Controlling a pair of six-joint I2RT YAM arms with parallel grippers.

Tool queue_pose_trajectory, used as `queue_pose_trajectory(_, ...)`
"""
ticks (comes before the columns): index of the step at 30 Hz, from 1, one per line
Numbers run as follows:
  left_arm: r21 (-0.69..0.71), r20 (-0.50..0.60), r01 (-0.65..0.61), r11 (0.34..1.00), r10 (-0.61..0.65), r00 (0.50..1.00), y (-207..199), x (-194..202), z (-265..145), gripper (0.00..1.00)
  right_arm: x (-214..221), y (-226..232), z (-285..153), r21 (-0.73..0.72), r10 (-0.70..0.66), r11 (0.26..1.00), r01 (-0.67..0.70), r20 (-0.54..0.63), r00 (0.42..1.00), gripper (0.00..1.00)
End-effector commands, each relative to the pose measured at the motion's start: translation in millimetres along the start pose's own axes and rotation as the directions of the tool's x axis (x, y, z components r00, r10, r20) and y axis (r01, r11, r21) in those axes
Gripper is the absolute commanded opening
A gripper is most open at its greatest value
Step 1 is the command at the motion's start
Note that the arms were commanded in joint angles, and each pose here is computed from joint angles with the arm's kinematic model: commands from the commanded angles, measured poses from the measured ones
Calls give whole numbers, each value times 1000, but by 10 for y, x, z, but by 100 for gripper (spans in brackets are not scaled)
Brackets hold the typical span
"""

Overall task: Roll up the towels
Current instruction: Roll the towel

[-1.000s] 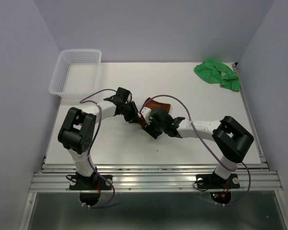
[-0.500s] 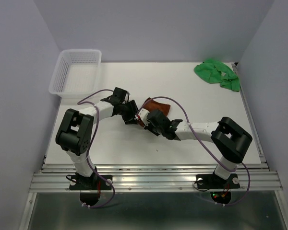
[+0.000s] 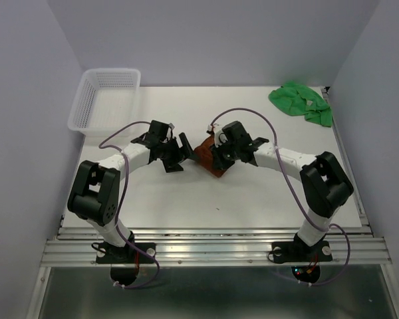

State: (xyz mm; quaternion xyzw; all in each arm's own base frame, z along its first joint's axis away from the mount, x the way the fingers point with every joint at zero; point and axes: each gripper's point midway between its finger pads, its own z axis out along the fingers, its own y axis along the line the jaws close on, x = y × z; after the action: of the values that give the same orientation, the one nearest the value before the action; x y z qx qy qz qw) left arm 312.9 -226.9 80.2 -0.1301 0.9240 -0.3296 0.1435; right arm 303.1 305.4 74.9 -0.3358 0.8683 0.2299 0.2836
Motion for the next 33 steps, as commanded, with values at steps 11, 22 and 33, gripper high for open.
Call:
queue_pose_trajectory(11,112,68,-117,987,110,992,-309,-195,-122,99,-301,-23,-154,-494,432,742,-454,-165,887,1)
queue_pose_trajectory(22,163,79,-126,978,115,990,-458,-414,109,99,-193,-154,-54,-503,559,592,-630,-307,770,1)
queue_pose_trajectory(33,152,28,-111,982,108,994,-390,-446,398,97,-53,-358,74,-453,624,543,-707,-346,701,1)
